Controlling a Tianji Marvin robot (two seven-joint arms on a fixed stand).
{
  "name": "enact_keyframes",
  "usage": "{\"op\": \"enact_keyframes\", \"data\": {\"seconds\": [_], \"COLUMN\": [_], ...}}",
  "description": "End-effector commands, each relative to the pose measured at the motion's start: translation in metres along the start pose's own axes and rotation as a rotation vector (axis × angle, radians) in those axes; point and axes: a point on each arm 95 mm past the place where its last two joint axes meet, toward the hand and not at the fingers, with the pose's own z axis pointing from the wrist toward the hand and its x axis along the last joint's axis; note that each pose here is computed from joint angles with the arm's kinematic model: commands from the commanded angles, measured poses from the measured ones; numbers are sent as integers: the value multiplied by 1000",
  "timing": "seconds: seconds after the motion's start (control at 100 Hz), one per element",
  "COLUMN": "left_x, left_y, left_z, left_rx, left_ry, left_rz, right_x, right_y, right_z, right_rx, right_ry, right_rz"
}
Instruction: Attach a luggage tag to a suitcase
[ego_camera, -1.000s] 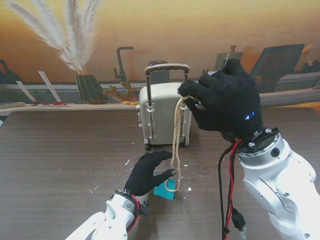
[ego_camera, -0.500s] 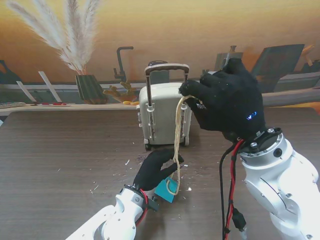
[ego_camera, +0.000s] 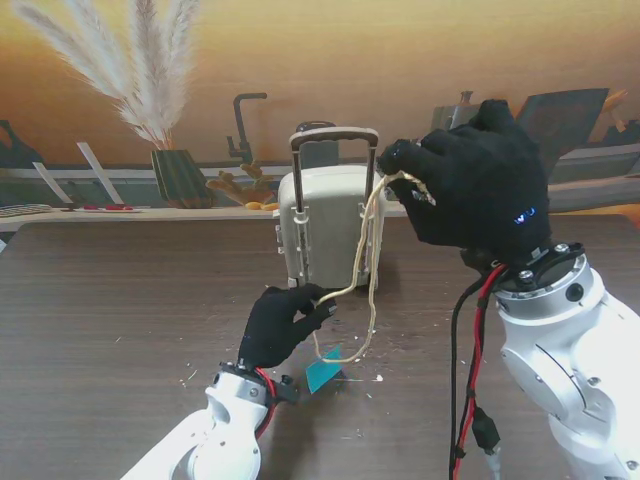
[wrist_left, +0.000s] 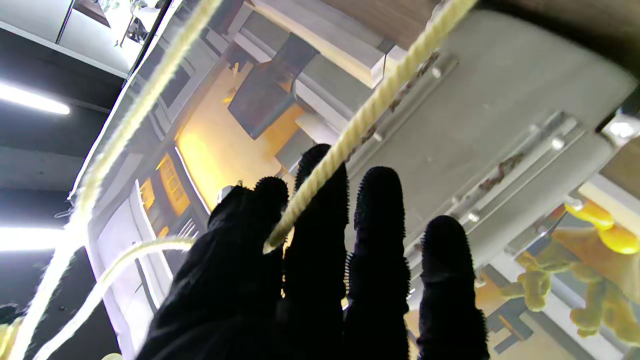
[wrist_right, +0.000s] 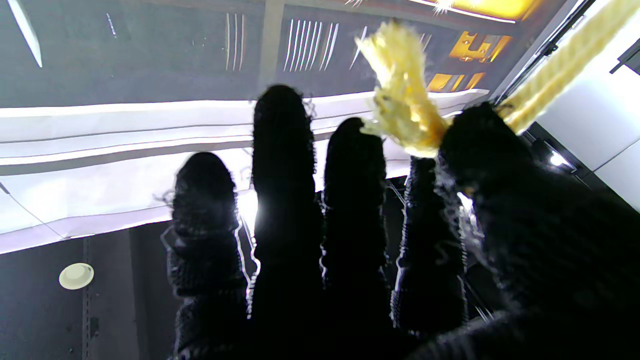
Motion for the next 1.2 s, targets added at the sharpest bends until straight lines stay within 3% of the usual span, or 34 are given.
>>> {"op": "enact_keyframes", "data": {"seconds": [0.0, 0.3, 0.69, 1.0, 1.19], "left_x": [7, 25, 62, 70, 69], "left_y": [-11, -41, -83, -99, -103], "left_z": [4, 14, 36, 47, 52], "left_rx": [16, 37, 132, 169, 183], "left_ry": [30, 66, 148, 149, 146], "left_rz": [9, -4, 29, 42, 29], "right_x": [-6, -24, -38, -47, -53], "right_y": [2, -10, -30, -45, -64], "right_z": [6, 27, 81, 117, 133], "right_rx": [-2, -22, -65, -76, -70], "right_ry": [-9, -57, -104, -111, -133], "right_rz": [-20, -48, -51, -63, -58]}}
